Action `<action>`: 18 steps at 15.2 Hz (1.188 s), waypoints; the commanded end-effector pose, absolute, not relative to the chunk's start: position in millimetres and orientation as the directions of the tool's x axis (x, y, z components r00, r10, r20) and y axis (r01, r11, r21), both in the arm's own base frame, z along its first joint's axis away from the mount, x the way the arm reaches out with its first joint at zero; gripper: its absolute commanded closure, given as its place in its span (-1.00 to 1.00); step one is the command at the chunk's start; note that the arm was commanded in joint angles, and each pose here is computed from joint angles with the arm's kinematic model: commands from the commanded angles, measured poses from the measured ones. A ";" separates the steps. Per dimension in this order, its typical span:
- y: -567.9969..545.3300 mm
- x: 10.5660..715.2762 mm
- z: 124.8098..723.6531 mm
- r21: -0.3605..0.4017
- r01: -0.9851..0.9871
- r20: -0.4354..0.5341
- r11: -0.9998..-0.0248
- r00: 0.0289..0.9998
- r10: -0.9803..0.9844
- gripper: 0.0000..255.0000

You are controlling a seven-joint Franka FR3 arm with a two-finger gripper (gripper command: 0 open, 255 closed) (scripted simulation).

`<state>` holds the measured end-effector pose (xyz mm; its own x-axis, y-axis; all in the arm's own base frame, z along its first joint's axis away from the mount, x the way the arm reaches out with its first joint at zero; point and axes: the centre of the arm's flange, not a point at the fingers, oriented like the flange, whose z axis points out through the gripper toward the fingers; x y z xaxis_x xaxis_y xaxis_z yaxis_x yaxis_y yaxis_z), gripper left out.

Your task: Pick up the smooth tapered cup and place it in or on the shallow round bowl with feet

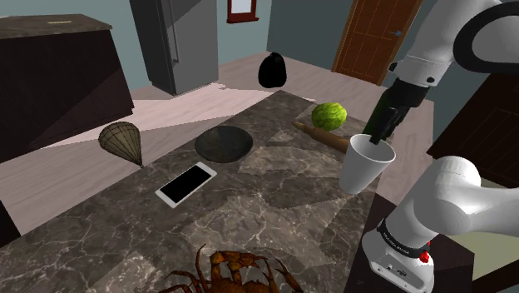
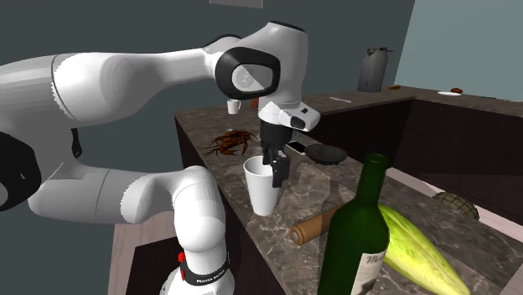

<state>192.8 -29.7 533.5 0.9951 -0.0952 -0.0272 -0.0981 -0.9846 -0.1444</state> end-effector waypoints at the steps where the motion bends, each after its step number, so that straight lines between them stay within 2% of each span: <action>1: -28.8 190.9 521.8 -0.145 -0.097 -0.028 -0.985 0.995 -0.094 -1.00; 12: -26.1 190.6 503.2 -0.145 -0.097 -0.028 -0.985 0.995 -0.094 -1.00; 13: -26.1 190.6 503.2 -0.145 -0.097 -0.028 -0.985 0.995 -0.094 1.00; 18: -26.0 190.7 503.2 -0.145 -0.097 -0.028 -0.985 0.995 -0.094 1.00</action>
